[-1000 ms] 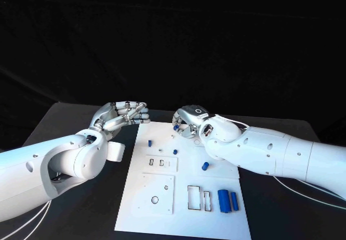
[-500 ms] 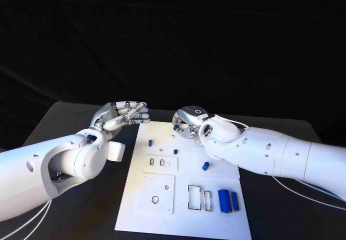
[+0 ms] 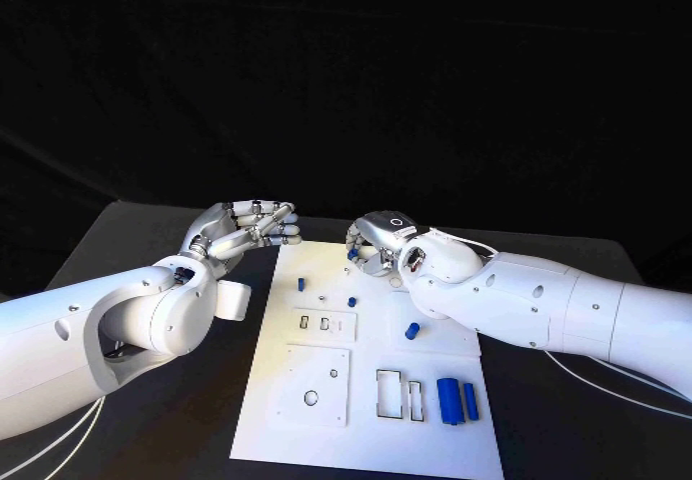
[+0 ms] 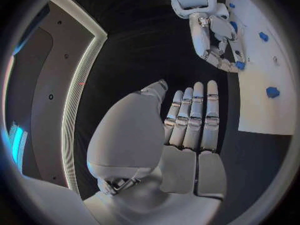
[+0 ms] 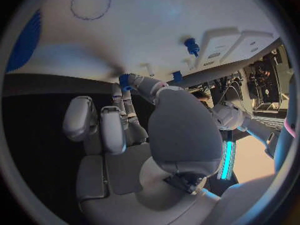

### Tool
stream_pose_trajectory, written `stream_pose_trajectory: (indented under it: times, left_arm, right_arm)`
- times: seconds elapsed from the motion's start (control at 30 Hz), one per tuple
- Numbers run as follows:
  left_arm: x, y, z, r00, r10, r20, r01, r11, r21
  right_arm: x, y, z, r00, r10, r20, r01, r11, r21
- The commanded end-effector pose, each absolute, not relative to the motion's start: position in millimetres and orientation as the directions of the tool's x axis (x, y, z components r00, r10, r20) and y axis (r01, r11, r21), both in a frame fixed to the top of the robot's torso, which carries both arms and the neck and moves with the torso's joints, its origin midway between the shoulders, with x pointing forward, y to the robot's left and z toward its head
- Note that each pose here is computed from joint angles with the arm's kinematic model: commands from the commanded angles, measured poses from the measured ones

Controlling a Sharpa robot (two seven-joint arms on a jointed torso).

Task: Assemble the parts on the task board

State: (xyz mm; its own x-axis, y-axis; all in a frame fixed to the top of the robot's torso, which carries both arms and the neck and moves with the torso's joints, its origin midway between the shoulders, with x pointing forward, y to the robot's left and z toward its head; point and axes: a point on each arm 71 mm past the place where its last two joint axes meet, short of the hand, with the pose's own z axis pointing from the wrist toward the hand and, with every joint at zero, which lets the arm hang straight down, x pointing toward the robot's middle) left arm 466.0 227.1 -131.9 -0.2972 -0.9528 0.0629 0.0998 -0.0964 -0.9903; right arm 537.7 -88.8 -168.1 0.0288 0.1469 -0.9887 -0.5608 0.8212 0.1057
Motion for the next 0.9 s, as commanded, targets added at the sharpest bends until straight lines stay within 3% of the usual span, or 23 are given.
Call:
stream_pose_trajectory:
  times: [0.03,0.5,0.77,0.9]
  left_arm:
    - [465.9,224.9,-130.1,-0.316,-0.946,0.065,0.108,-0.104,-0.989]
    - [467.2,229.4,-130.6,-0.306,-0.95,0.061,0.109,-0.099,-0.989]
    - [468.5,233.6,-131.1,-0.296,-0.953,0.06,0.11,-0.096,-0.989]
    - [468.5,235.9,-131.2,-0.292,-0.955,0.06,0.11,-0.096,-0.989]
  right_arm:
    - [537.1,-89.6,-169.2,0.021,0.135,-0.991,-0.562,0.821,0.1]
    - [525.9,-110.2,-163.3,0.059,0.186,-0.981,-0.568,0.815,0.12]
    - [511.5,-150.6,-150.2,0.049,0.261,-0.964,-0.532,0.824,0.195]
    - [505.9,-179.1,-144.3,-0.021,0.322,-0.947,-0.462,0.837,0.295]
